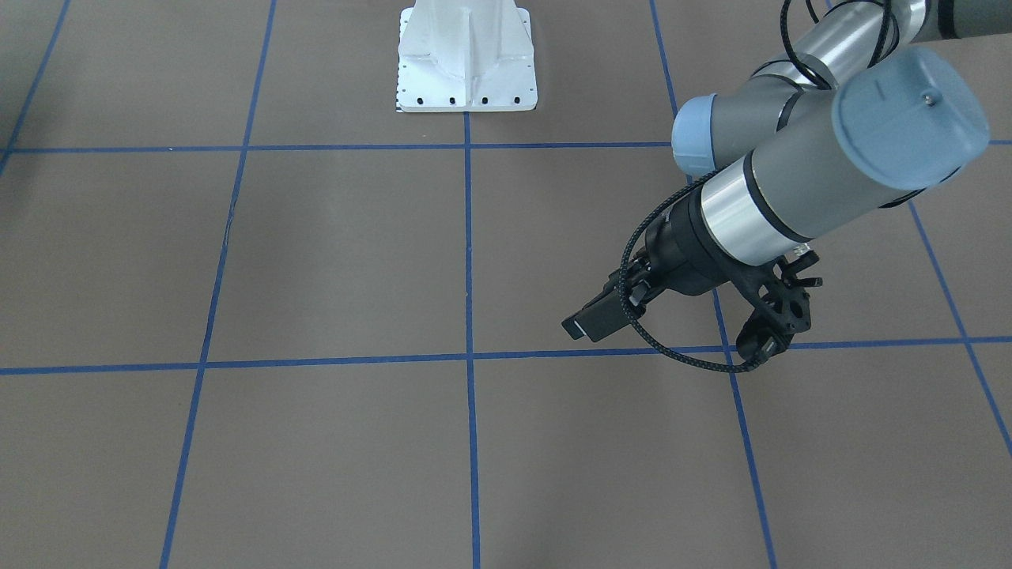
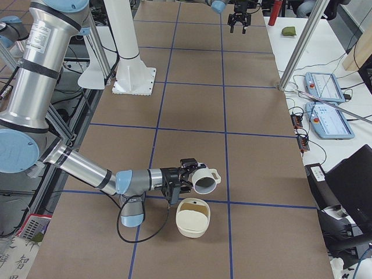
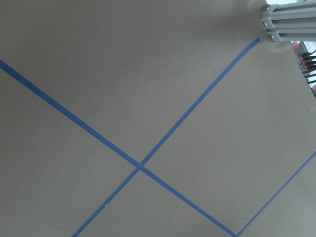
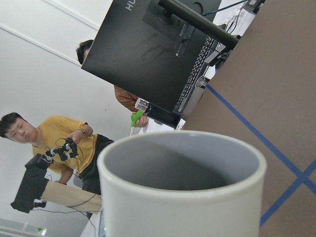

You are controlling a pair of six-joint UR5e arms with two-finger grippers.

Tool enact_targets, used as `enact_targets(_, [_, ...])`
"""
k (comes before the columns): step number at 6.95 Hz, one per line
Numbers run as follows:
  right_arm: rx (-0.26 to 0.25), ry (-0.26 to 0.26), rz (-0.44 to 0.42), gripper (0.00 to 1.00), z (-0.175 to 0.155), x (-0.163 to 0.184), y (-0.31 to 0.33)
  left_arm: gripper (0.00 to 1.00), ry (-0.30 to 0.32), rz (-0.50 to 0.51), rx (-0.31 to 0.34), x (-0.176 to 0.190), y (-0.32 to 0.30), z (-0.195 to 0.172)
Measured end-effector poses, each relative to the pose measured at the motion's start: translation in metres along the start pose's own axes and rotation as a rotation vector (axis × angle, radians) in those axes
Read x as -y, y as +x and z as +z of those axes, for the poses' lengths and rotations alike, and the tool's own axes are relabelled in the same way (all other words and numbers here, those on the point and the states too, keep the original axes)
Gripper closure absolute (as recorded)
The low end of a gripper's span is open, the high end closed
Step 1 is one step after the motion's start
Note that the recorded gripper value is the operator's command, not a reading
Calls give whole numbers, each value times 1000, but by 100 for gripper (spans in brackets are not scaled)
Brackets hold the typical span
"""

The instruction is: Left arm hands cup to right arm to dump lemon

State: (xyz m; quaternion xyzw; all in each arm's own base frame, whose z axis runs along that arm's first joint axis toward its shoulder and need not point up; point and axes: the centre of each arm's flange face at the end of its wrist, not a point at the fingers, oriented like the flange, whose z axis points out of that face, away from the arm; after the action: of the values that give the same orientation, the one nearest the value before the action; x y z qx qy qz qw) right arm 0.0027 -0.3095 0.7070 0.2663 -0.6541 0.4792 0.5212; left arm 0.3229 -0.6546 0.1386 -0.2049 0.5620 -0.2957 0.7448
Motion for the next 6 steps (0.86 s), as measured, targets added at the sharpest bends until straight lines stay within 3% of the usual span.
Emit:
enact_targets(4, [94,13,381,91,-1,18,-2,0,1,4,-6,-2,3,-4])
enact_targets(6, [136,3,523,89,-7,22,-6,0,1,12,-14,-6,5,-9])
